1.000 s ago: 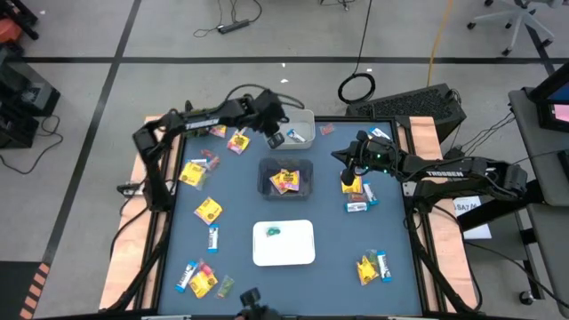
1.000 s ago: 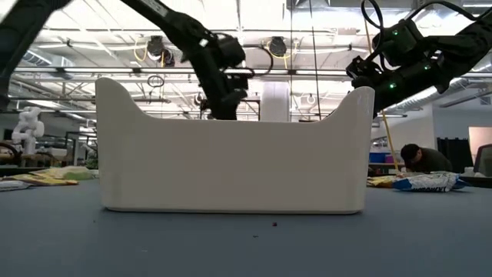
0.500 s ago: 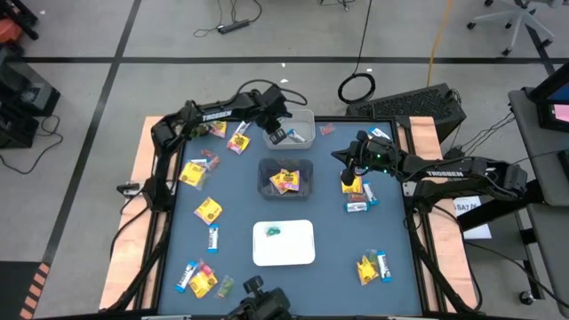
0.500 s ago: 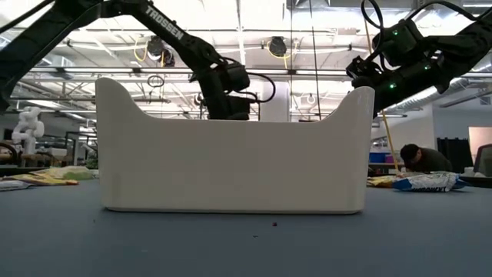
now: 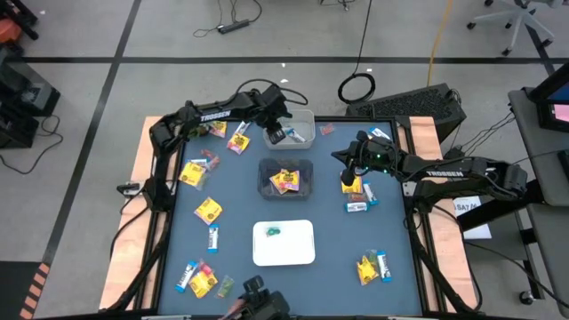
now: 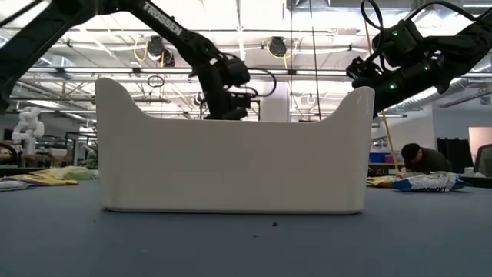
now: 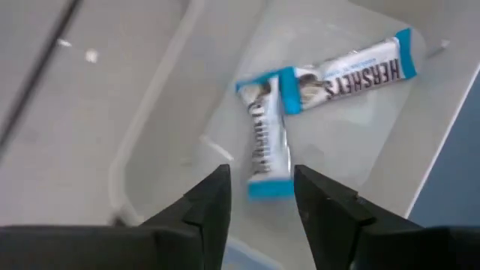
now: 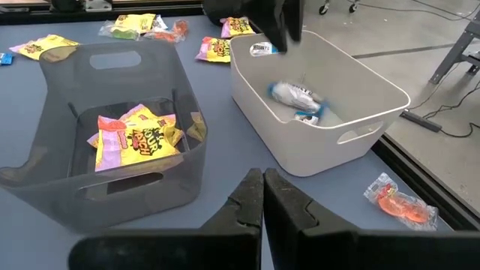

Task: Sort candy
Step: Put the yellow candy into the black bin

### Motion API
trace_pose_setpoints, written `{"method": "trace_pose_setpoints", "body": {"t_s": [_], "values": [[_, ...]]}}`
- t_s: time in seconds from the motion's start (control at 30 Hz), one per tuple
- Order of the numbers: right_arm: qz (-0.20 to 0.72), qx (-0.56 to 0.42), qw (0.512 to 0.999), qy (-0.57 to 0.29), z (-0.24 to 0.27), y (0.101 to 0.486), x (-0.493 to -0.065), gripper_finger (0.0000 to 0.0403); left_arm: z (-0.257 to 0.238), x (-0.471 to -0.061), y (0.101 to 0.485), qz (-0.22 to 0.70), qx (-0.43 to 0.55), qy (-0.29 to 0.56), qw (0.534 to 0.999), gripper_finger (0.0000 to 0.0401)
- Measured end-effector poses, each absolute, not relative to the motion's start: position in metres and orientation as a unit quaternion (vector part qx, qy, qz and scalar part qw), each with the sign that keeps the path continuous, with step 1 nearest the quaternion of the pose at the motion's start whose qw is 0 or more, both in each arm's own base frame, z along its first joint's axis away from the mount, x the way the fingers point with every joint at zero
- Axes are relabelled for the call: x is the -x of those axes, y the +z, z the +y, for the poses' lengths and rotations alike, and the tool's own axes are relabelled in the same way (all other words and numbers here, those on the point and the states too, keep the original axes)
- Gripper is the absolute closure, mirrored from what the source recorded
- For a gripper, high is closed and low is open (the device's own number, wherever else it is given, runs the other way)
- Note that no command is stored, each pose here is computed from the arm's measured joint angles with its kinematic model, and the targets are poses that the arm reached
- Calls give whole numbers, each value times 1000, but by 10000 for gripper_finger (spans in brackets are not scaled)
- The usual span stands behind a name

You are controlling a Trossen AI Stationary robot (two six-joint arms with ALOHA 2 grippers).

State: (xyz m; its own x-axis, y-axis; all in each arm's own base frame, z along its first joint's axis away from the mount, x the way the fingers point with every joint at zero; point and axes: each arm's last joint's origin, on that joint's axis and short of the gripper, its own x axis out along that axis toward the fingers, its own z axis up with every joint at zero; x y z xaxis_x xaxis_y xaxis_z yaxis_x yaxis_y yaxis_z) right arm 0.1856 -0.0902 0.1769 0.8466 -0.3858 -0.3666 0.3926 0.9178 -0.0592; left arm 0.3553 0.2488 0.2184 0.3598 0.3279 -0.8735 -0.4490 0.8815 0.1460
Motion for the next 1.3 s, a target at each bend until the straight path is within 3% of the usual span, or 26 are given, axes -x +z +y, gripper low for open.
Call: {"method": "trace_pose_setpoints", "body": {"t_s": [0.23, 0.5, 0.93, 1.3], "values": [[194, 0, 960, -200, -90, 176, -185, 403, 219, -348, 257, 468, 14, 231, 853, 255], [203, -3, 959, -199, -90, 175, -185, 403, 149, -317, 257, 460, -15, 207, 864, 275], [203, -4, 959, -200, -90, 175, -185, 403, 36, -234, 246, 501, 21, 199, 842, 276], [199, -3, 959, -200, -90, 175, -185, 403, -14, -200, 209, 612, 78, 156, 771, 276]]}}
